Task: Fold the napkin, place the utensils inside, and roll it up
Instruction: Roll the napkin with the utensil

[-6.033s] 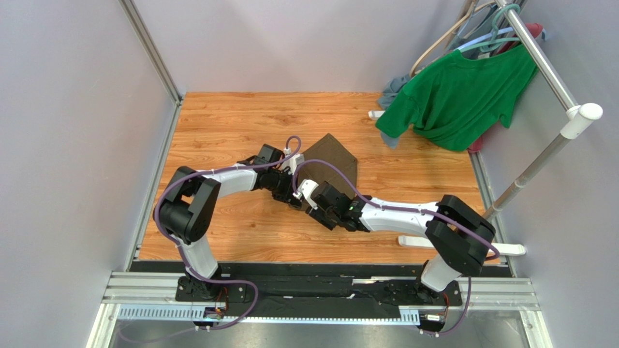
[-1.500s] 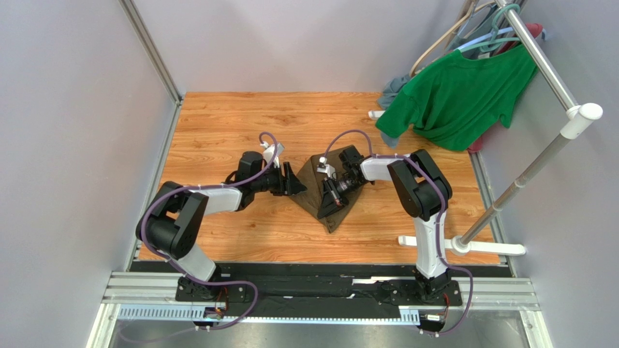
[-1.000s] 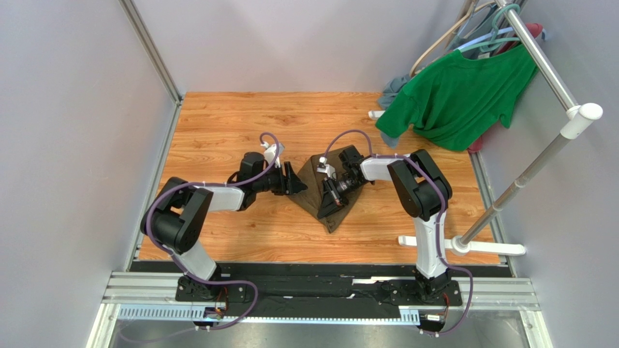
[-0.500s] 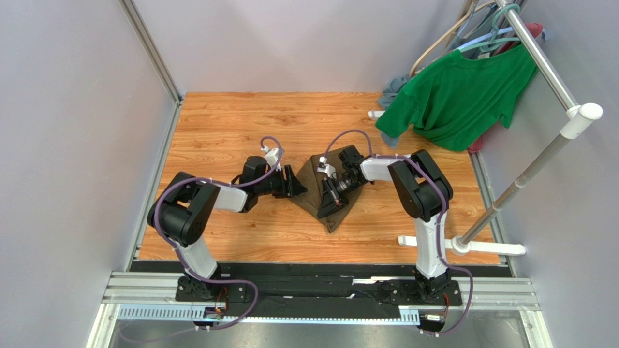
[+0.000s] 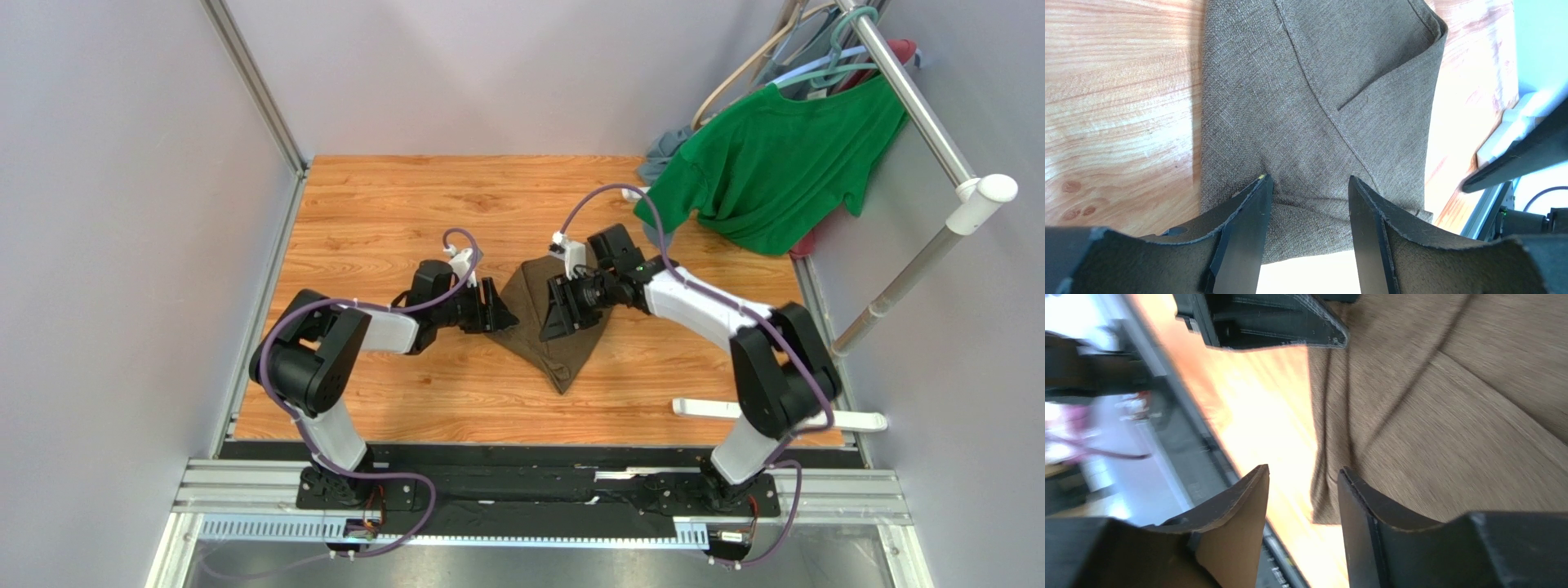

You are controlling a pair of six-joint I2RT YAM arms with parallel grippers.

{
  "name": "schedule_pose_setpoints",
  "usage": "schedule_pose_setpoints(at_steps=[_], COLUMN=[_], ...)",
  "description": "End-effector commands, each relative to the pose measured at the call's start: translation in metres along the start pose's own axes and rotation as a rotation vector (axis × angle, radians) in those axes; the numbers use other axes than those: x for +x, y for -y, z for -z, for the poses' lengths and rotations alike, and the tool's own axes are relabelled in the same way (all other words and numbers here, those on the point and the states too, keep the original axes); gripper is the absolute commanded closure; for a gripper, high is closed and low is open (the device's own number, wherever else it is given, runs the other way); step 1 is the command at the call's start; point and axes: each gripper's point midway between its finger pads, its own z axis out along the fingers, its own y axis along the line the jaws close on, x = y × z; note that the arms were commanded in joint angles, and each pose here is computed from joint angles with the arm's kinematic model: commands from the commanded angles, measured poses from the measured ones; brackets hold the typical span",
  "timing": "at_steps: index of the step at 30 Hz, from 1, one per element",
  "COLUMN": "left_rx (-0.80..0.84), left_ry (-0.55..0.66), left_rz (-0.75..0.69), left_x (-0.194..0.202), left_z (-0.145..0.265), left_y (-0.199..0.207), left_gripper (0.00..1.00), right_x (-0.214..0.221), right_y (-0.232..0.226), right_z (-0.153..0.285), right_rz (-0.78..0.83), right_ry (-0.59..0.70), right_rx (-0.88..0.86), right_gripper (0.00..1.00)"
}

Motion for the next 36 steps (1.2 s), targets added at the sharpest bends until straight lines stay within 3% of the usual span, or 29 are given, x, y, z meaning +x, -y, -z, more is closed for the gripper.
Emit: schedule_pose_setpoints(at_steps=[1,2,8,16,23,24,28,32,36], left_rx=[-0.076,-0.073,-0.065,-0.064,-0.067,-0.068,-0.066,-0.05,-0.055], left_ry=[-0.099,-0.103,-0.112,-0.115,-0.119,-0.118,-0.12,-0.092,-0.076], left_rz=[0.025,0.03,0.042,0.043,0.04,0.039,0.029,0.004,-0.03], left_x=[0.028,0.029,0.03,0.029,0.029,0.029,0.026,0.016,0.007], left_z=[-0.001,-0.001,-0.001,-0.001,0.0,0.0,0.002,0.007,0.01], left_y=[-0.022,-0.022,-0.02,-0.019,-0.019,-0.019,-0.017,-0.008,-0.004], left_gripper=[0.41,0.42,0.42,0.42,0.42,0.42,0.42,0.41,0.4], right_x=[0.011,0.016,0.038,0.045,0.059,0.061,0.081,0.102,0.113], right_y=[-0.003,0.008,0.006,0.011,0.029,0.03,0.032,0.015,-0.003], right_z=[0.008,0.009,-0.008,-0.03,-0.034,-0.035,-0.037,-0.049,-0.058], right_rz=[0.191,0.229,0.365,0.49,0.49,0.484,0.445,0.347,0.26], right_ry=[0.08,0.084,0.095,0.051,-0.045,-0.061,-0.155,-0.231,-0.279], right_rx=[0.274,0.388,0.598,0.71,0.789,0.794,0.771,0.581,0.387], right_gripper=[0.49,0.49,0.49,0.52,0.62,0.68,0.83,0.99,1.0])
